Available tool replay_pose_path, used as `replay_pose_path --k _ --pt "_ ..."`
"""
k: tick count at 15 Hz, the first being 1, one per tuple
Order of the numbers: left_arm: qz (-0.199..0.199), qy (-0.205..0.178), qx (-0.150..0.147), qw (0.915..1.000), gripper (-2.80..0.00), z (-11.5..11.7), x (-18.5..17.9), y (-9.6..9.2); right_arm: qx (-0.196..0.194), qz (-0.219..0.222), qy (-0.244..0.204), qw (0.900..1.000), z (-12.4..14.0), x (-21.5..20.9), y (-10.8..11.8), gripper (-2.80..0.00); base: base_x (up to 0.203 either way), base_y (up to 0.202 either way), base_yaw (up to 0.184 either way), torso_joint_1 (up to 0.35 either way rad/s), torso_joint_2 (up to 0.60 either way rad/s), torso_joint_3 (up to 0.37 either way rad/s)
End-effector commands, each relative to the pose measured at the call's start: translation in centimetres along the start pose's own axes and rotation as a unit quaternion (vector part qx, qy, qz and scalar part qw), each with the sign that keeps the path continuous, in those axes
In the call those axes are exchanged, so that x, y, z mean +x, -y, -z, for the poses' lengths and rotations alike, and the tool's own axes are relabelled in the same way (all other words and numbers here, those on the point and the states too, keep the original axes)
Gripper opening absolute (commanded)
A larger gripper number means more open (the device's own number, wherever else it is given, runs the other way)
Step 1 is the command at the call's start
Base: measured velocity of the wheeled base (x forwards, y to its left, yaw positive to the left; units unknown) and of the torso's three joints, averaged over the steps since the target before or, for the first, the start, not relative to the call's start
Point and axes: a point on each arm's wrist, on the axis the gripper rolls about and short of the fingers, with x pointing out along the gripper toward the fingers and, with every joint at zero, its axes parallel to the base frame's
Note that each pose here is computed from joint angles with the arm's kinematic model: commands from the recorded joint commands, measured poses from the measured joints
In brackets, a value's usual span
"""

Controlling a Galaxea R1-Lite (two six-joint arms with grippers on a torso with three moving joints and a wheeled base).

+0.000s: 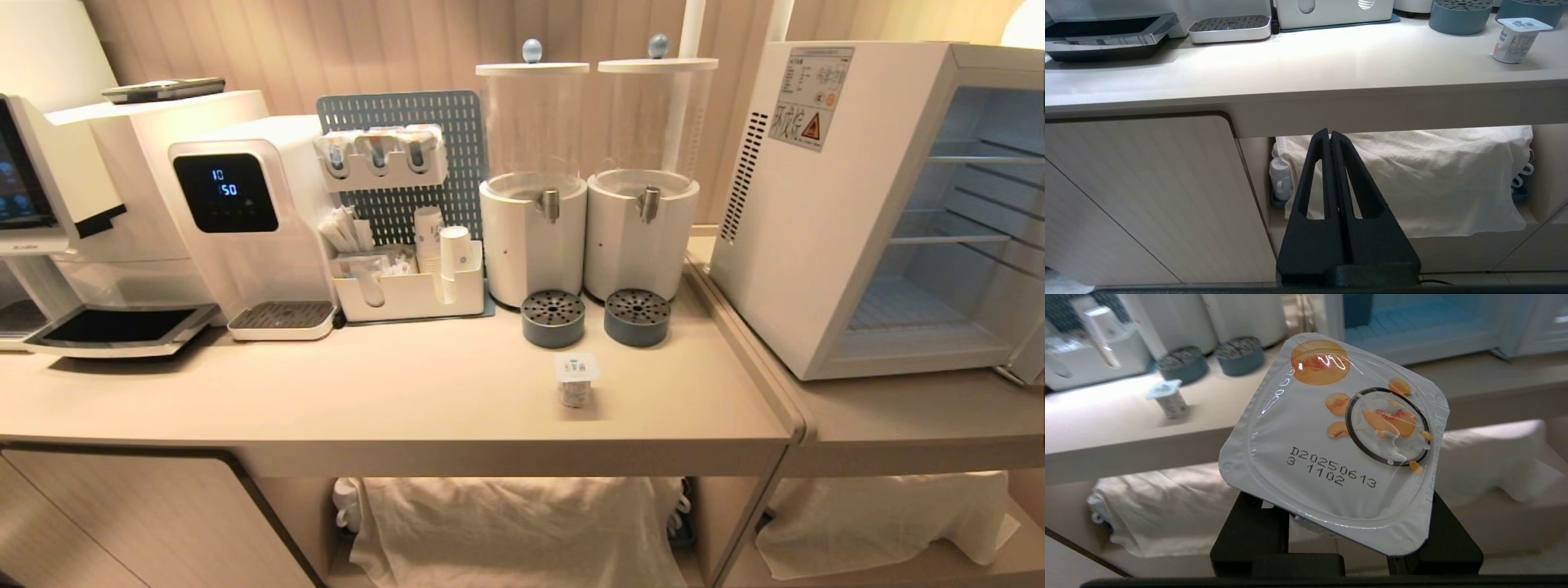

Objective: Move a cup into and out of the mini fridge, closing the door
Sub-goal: Put the yoghurt in the freezer

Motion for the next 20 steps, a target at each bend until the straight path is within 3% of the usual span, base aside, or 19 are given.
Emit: replay_pose_path --k 1,3,5,6,12,20 --pt "0.001 0.0 -0.002 1.0 -2.8 0.0 0.0 0.0 0.009 -0.016 0.066 0.998 2.5 0.0 0.1 -2.8 0.0 0.0 0.0 0.0 0.0 0.0" --pt "0.001 0.0 -0.002 1.0 -2.8 0.0 0.0 0.0 -0.006 -0.019 0.07 0.997 6.1 3.0 0.2 -2.8 0.0 0.0 0.0 0.0 0.0 0.0" --pt "0.001 -0.001 -0.005 1.0 -2.8 0.0 0.0 0.0 -0.031 -0.024 0.033 0.999 8.3 4.0 0.3 -2.8 0.0 0.0 0.0 0.0 0.0 0.0" --pt "0.001 -0.001 -0.005 1.0 -2.8 0.0 0.0 0.0 -0.045 -0.03 0.009 0.998 8.6 3.9 0.3 -2.8 0.0 0.0 0.0 0.0 0.0 0.0" --pt "0.0 0.0 0.002 1.0 -2.8 0.0 0.0 0.0 -0.049 -0.036 0.008 0.998 8.1 3.7 0.2 -2.8 0.0 0.0 0.0 0.0 0.0 0.0" --pt "0.0 -0.001 0.003 1.0 -2.8 0.0 0.0 0.0 -0.049 -0.037 0.008 0.998 8.1 3.7 0.2 -2.8 0.0 -0.176 0.004 0.002 0.0 0.003"
